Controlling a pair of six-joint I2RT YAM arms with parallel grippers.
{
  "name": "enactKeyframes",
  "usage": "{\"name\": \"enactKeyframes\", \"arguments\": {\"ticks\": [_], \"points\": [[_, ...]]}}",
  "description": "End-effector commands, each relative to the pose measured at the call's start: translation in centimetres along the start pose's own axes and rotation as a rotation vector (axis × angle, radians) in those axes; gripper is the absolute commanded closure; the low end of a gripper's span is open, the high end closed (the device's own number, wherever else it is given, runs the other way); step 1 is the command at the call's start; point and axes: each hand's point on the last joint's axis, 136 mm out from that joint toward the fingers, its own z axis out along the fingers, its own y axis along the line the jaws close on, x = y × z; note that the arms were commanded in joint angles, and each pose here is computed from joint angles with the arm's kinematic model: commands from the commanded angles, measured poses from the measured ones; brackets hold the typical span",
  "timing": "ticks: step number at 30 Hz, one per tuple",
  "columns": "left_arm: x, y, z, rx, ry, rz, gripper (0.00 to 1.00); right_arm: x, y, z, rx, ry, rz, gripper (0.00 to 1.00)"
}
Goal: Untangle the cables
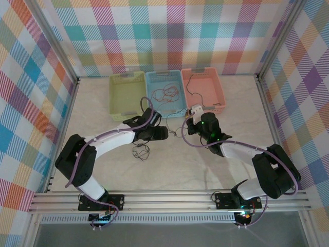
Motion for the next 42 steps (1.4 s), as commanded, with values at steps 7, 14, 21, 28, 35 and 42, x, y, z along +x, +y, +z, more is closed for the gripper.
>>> {"name": "enactKeyframes", "arguments": {"ticks": [7, 14, 21, 28, 35, 42], "points": [[-3.7, -1.6, -2.2, -0.019, -0.056, 0.047, 0.32, -1.9, 3.2, -1.5, -0.188, -0.098, -0.057, 1.0], [-3.1, -0.6, -2.2, -0.057, -0.053, 0.102, 0.3, -3.3, 5.7, -3.3, -0.331, -0.201, -0.088, 1.0], [-2.8, 0.4, -1.6, -0.097, -0.044, 0.124, 0.3, -3.5, 7.2, -4.3, -0.424, -0.239, -0.108, 1.0], [-2.5, 0.7, -0.6, -0.116, -0.022, 0.12, 0.45, -3.6, 7.4, -4.4, -0.438, -0.245, -0.111, 1.0], [-2.3, 0.9, -1.4, -0.104, -0.048, 0.102, 0.8, -3.5, 6.9, -4.0, -0.404, -0.227, -0.102, 1.0], [-2.6, 0.9, -3.9, -0.088, -0.103, 0.077, 1.0, -3.5, 6.3, -3.6, -0.368, -0.215, -0.093, 0.9]]}}
